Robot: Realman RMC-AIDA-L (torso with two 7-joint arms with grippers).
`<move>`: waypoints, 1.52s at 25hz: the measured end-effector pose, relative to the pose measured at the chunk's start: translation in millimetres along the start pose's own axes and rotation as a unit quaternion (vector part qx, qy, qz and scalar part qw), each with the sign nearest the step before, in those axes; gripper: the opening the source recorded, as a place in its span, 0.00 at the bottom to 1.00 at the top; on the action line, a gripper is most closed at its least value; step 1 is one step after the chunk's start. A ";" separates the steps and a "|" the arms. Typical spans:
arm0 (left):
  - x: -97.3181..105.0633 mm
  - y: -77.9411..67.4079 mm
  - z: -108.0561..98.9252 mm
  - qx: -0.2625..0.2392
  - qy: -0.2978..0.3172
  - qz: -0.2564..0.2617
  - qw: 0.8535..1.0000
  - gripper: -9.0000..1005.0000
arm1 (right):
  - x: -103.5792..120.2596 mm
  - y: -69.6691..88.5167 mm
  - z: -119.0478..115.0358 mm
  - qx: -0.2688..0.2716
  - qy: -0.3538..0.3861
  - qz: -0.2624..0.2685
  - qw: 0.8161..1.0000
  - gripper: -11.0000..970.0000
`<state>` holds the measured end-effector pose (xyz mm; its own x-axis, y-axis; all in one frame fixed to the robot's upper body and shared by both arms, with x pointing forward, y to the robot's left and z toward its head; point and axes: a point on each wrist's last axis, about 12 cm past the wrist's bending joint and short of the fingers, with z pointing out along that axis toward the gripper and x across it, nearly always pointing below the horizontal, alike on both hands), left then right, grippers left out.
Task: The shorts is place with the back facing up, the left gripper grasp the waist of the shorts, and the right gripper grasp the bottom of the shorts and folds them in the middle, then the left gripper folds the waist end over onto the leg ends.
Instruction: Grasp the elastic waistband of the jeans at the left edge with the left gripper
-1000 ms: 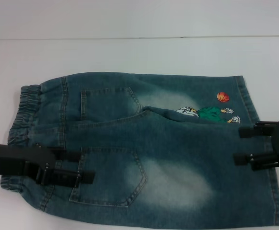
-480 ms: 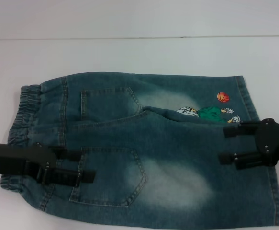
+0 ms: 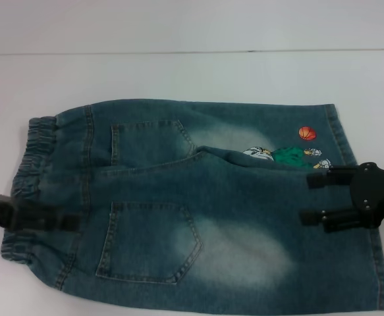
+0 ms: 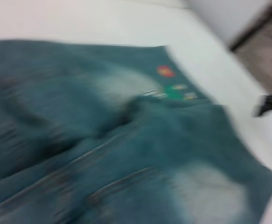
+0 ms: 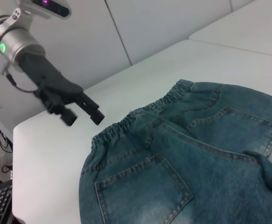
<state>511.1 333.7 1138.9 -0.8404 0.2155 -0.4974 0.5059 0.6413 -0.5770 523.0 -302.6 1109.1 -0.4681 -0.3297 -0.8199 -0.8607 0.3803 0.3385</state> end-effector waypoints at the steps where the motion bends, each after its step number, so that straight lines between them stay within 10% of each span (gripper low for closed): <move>1: -1.7 3.8 -5.4 -0.017 0.009 -0.025 1.000 0.91 | 0.0 0.0 0.0 0.000 0.000 0.000 1.000 0.95; 9: -15.3 20.6 -11.8 -0.099 0.085 -0.179 0.975 0.91 | 0.3 -1.5 0.7 0.006 -0.001 -0.007 1.000 0.95; 38: -9.6 40.2 2.8 -0.147 0.114 -0.223 0.957 0.91 | 1.4 -1.1 4.7 -0.001 -0.002 -0.020 1.000 0.95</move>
<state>540.0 355.4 1118.7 -0.9975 0.0047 -0.0711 0.0380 0.8793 -0.4748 524.2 -299.5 1105.4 -0.4325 -0.3410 -0.8347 -0.8793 0.3643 0.3068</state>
